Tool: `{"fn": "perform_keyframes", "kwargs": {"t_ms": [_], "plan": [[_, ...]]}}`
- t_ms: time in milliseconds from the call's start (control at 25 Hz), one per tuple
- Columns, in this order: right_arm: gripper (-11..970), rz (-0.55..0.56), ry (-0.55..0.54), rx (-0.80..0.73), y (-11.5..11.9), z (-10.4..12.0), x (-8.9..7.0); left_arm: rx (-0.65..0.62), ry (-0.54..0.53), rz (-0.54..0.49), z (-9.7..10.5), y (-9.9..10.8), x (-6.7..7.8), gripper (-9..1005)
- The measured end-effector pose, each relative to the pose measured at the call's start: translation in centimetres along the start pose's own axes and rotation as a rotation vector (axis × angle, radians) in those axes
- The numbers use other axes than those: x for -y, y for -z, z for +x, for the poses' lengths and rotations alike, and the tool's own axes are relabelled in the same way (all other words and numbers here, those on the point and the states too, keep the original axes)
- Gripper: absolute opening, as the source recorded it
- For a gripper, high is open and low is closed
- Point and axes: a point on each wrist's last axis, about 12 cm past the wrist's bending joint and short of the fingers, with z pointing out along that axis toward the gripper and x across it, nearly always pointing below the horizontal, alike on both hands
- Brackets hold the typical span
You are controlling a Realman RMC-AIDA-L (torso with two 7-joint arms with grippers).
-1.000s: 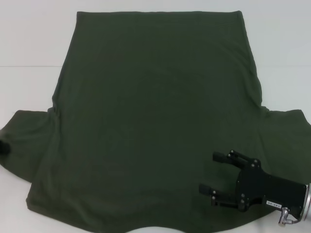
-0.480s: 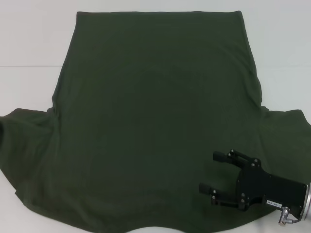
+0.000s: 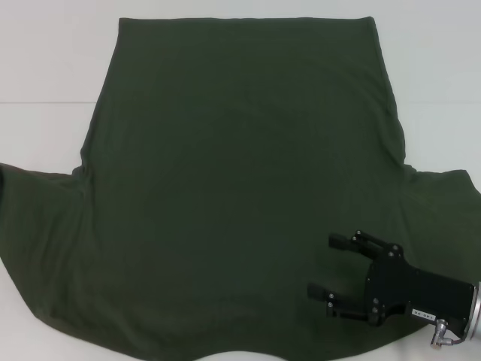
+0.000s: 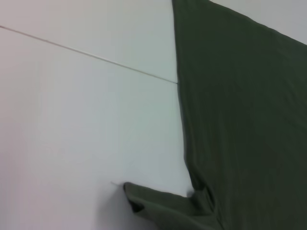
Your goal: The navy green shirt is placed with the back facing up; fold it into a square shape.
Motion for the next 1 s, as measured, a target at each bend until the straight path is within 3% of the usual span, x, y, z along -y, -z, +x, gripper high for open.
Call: {"fn": "perform_keyframes", "kwargs": {"t_ms": [320, 480, 800, 1000], "plan": [[917, 0.0, -0.003, 0.0, -0.1, 0.1, -0.1, -0.046, -0.034, 0.044, 0.1, -1.0, 1.7, 8], [917, 0.0, -0.004, 0.0, -0.1, 0.1, -0.1, -0.08, -0.086, 0.08, 0.2, -2.3, 3.9, 9], [917, -0.001, -0.006, 0.0, -0.2, 0.1, -0.1, -0.186, -0.227, 0.166, 1.3, -5.4, 9.8, 12], [917, 0.002, -0.01, -0.002, -0.1, 0.2, -0.2, -0.217, -0.243, 0.143, 2.2, -6.8, 10.9, 14]]}}
